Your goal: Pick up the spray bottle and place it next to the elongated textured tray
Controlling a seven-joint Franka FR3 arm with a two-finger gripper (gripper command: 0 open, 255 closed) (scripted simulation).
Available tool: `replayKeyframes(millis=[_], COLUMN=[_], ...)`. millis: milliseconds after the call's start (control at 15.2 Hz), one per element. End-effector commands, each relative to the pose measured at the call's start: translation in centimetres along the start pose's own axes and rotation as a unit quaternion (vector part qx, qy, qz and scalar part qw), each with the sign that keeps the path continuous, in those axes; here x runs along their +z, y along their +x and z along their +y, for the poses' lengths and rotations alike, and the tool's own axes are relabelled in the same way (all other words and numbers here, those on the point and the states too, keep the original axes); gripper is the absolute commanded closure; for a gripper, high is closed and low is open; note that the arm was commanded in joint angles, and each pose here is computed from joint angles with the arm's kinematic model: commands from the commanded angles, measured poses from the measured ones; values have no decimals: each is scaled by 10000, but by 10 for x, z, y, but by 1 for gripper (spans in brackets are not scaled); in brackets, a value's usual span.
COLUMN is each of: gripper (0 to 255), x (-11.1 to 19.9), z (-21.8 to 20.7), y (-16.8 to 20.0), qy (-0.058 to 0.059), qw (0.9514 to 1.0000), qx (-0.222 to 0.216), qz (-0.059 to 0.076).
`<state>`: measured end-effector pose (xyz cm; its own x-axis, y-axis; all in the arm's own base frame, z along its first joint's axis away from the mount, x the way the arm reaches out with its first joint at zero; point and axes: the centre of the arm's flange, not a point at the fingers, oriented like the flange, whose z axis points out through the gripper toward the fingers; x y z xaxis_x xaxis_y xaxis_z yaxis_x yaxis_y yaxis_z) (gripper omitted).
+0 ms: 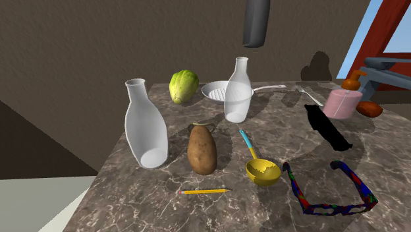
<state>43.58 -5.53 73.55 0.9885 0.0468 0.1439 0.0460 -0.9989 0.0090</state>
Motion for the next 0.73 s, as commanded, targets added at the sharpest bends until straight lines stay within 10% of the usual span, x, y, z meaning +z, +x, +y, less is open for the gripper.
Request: replayKeyframes(millis=[0,660], gripper=[255,255], x=[5,17], z=[23,129], y=[14,92], qy=[-4,-4], qw=[10000,10000], qx=[-3,-4], qz=[3,3])
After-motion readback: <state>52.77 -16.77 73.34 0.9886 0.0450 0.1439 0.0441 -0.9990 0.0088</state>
